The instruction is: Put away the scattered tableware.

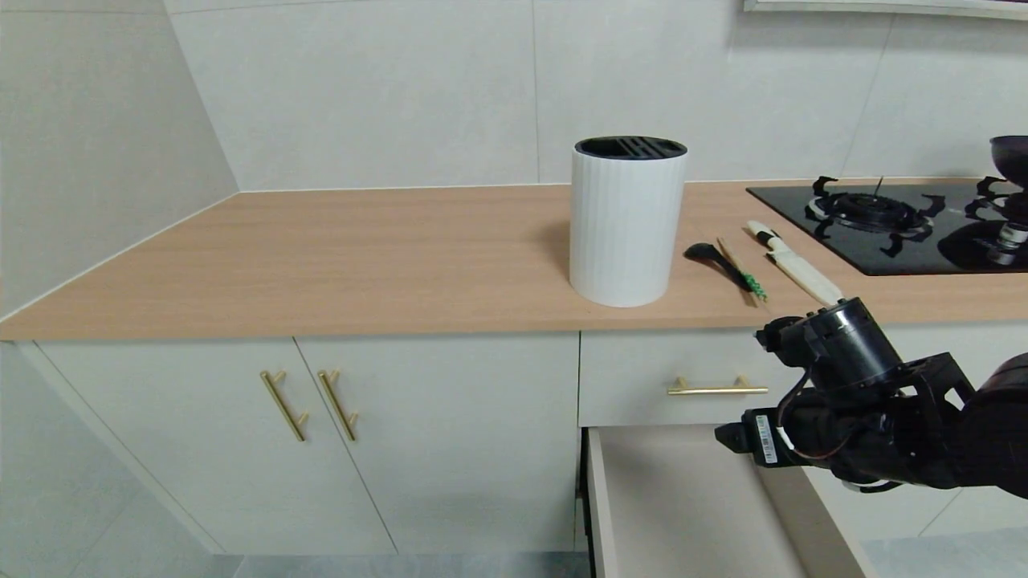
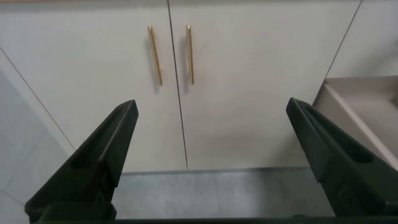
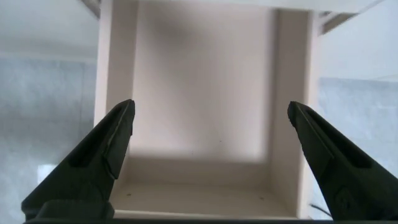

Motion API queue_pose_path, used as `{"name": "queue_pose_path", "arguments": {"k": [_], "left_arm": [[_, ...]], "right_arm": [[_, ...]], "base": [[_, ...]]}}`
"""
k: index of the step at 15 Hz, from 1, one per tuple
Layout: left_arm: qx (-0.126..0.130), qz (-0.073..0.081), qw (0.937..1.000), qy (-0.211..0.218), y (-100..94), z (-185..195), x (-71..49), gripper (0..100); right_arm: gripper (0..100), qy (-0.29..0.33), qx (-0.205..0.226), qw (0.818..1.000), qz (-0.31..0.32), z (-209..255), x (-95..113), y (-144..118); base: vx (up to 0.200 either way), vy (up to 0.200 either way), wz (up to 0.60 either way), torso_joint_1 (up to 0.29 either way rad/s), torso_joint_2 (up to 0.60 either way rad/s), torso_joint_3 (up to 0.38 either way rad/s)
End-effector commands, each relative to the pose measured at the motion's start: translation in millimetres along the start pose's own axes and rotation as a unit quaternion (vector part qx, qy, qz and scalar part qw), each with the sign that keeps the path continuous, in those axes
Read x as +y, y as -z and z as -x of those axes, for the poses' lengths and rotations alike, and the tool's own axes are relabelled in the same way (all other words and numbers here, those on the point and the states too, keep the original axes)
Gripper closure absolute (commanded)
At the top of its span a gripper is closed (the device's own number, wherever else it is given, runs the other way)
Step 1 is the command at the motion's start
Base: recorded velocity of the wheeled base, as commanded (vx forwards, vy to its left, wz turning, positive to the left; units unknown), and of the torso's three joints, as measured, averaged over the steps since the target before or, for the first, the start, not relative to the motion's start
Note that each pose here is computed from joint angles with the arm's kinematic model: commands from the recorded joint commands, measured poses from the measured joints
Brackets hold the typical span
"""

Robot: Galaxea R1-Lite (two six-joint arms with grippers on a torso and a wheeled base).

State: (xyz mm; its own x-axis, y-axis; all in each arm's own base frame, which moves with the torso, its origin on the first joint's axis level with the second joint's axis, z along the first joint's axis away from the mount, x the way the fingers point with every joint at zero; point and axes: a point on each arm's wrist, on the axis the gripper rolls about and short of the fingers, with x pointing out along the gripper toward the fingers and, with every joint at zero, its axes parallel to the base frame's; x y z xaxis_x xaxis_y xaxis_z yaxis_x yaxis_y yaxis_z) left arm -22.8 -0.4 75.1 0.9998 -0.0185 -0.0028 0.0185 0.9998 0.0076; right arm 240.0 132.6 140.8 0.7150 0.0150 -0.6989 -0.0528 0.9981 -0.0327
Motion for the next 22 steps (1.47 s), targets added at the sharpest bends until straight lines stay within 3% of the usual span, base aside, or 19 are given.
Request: {"name": "queue_pose_path", "arguments": {"k": [1, 7, 9, 10, 13, 22], "left_arm": [[0.000, 0.000, 1.0000, 0.000, 0.0, 0.0, 0.0, 0], [0.000, 0.000, 1.0000, 0.000, 0.0, 0.0, 0.0, 0], [-0.001, 0.000, 1.0000, 0.000, -0.2, 0.0, 0.0, 0], [0.000, 0.000, 1.0000, 0.000, 0.0, 0.0, 0.0, 0], [0.000, 0.000, 1.0000, 0.000, 0.0, 0.0, 0.0, 0], [0.000, 0.000, 1.0000, 0.000, 0.0, 0.0, 0.0, 0]], "right_arm": [[0, 0.000, 0.000, 1.000, 0.001, -0.4, 0.2, 0.1], [0, -0.003, -0.011, 1.000, -0.001, 1.0, 1.3, -6.2], [0, -0.003, -0.051, 0.999, -0.015, 6.0, -3.5, -30.0], [0, -0.008, -0.089, 0.996, -0.024, 15.5, -7.7, -54.6], [0, 0.000, -0.138, 0.990, -0.033, 25.4, -16.7, -95.0], [0, 0.037, -0.133, 0.989, -0.048, -21.4, -32.3, -103.7]], "base": [[0.000, 0.000, 0.00, 0.203, -0.49, -0.286], [0.000, 0.000, 0.00, 0.149, -0.35, -0.197], [0.000, 0.000, 0.00, 0.013, -0.03, -0.021], [0.000, 0.000, 0.00, 0.000, 0.00, 0.000], [0.000, 0.000, 0.00, 0.000, 0.00, 0.000], [0.000, 0.000, 0.00, 0.000, 0.00, 0.000]]}}
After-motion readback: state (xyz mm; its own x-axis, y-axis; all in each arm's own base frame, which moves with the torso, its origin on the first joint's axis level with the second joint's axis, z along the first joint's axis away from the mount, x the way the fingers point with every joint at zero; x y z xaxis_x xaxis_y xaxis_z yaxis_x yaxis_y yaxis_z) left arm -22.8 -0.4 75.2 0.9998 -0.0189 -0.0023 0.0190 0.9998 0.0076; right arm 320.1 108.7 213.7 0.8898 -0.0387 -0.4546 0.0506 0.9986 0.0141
